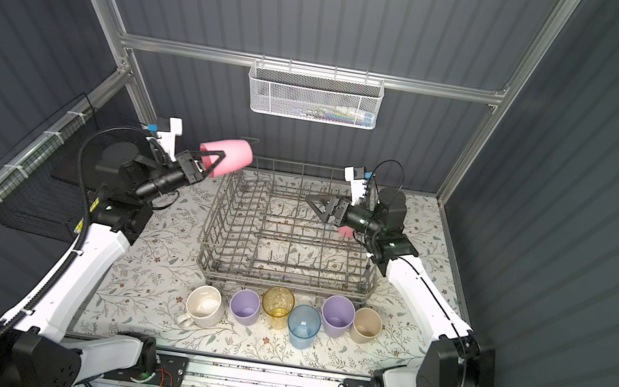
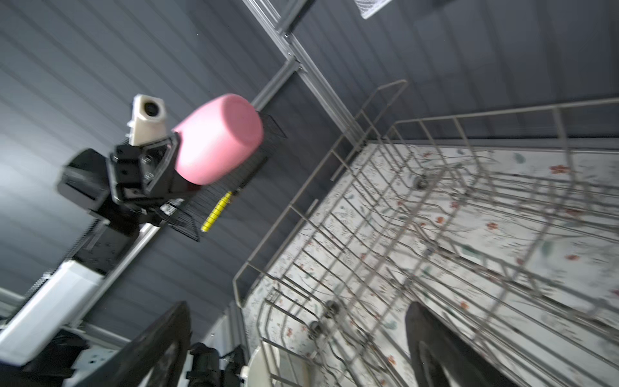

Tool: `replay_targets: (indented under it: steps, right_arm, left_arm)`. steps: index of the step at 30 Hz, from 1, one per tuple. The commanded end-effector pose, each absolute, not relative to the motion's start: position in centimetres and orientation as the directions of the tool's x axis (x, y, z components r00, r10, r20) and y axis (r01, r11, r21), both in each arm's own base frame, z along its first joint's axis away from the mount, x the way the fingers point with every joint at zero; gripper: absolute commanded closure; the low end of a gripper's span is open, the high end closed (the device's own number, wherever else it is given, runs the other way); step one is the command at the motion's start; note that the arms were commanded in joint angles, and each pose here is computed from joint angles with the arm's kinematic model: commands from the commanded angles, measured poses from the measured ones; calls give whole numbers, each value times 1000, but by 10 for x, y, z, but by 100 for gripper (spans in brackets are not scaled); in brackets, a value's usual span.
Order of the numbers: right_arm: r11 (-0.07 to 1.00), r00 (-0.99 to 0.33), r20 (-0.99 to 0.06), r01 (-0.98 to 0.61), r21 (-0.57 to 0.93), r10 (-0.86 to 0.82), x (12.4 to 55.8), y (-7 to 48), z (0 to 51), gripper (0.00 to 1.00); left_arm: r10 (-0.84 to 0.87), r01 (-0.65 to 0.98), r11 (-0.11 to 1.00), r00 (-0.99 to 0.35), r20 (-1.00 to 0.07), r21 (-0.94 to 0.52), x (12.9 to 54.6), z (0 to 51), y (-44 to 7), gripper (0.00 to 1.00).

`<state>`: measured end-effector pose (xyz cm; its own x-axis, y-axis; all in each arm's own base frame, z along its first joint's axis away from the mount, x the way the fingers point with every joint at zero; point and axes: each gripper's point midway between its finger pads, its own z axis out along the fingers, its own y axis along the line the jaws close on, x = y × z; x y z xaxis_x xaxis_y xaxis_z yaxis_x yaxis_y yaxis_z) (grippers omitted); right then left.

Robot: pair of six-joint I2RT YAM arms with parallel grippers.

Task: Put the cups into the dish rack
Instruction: 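Lift the second pink cup with the left gripper while the right gripper approaches, then grasp the second pink cup with the right gripper while the left gripper opens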

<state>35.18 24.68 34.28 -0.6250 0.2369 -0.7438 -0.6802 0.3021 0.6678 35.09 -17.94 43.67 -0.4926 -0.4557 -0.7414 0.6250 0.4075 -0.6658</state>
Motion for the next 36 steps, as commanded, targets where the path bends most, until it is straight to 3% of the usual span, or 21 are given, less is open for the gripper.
replay_targets:
  steps: [1,10,36]
  right_arm:
    - [109,-648,-713,-715,691,266,340,253,368,1]
    - [-69,-721,-624,-669,740,302,350,258,366,1]
    - [-116,-761,-583,-631,767,285,362,264,361,1]
  left_arm:
    - [-413,742,295,-469,-781,-602,339,450,-204,100]
    - [-346,781,158,-530,-774,-605,337,425,-253,100]
    - [-224,775,22,-612,-758,-632,328,396,-324,100]
